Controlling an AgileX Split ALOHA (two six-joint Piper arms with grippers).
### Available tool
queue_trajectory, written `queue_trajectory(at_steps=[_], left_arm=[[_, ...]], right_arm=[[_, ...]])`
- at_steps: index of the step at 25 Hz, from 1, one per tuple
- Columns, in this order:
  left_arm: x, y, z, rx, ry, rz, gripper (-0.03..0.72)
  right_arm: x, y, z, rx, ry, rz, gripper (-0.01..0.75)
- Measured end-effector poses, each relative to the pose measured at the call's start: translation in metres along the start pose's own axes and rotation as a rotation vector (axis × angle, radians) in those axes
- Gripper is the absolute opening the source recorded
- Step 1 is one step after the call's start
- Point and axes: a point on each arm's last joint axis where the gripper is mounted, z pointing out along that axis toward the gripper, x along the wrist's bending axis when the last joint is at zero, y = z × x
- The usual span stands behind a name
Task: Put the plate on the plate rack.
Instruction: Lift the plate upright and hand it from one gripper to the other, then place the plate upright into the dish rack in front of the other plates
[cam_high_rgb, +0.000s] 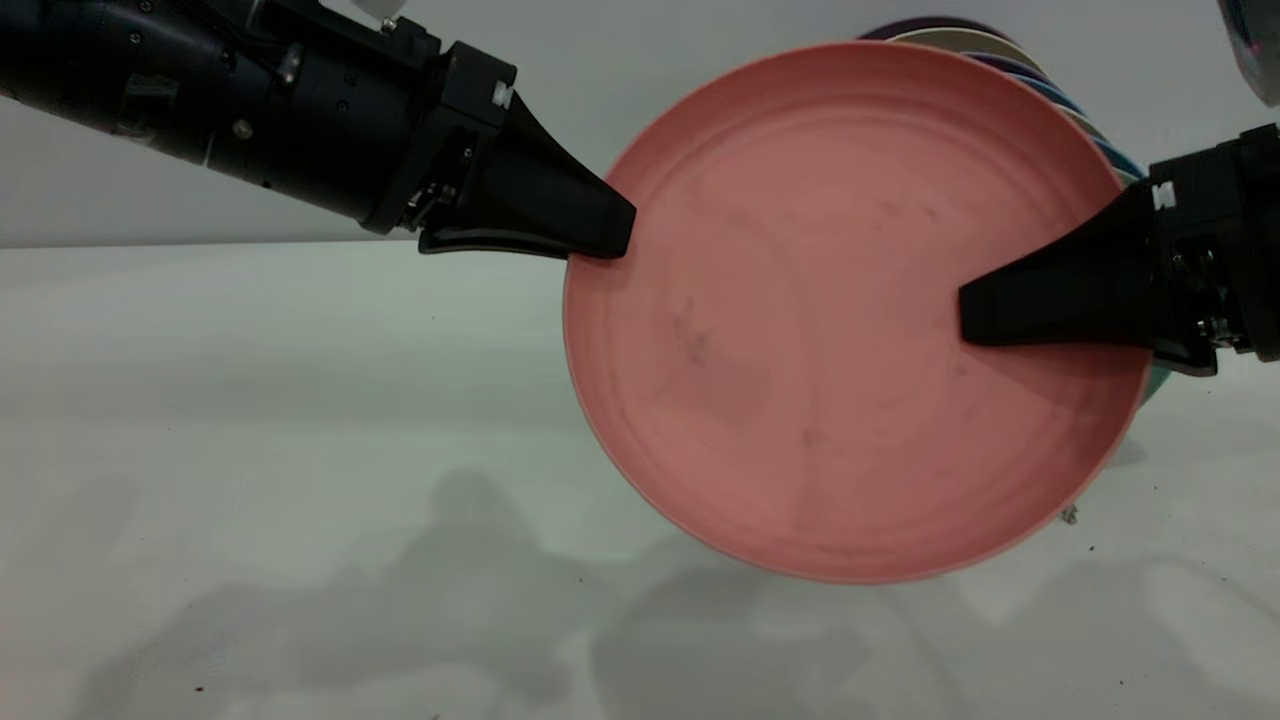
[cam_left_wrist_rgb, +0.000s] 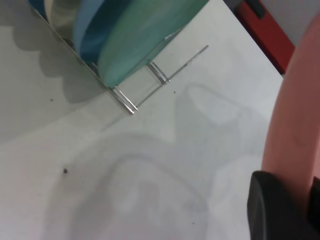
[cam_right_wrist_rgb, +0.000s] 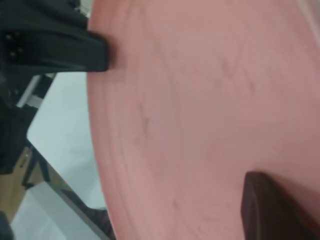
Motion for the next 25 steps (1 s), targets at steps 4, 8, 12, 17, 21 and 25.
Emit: queue_trajectory(at_steps=[4,8,12,17,21,25], left_arm=[[-0.001,0.000,0.000,-0.005,-0.012,-0.031,0.216],[0.000,0.002,-0.004,-0.011,-0.008,-0.033,0.319],[0.007,0.008,-0.024,-0.043,0.030,-0.041,0.355],[0.035,0.007,-0.060,-0.052,0.120,-0.134,0.358],[0.054,0.000,-0.081,-0.032,0.184,-0.218,0.358],[0.069,-0.008,-0.097,-0.013,0.262,-0.292,0.358]], right_arm=[[-0.009,-0.004,0.000,0.051,-0.092,-0.037,0.114],[-0.012,-0.006,-0.001,0.069,-0.130,-0.054,0.114],[-0.014,-0.007,-0.005,0.106,-0.185,-0.122,0.114],[-0.012,-0.006,-0.015,0.147,-0.261,-0.245,0.114],[-0.009,0.000,-0.025,0.148,-0.335,-0.346,0.114],[-0.004,0.006,-0.035,0.143,-0.383,-0.450,0.114]])
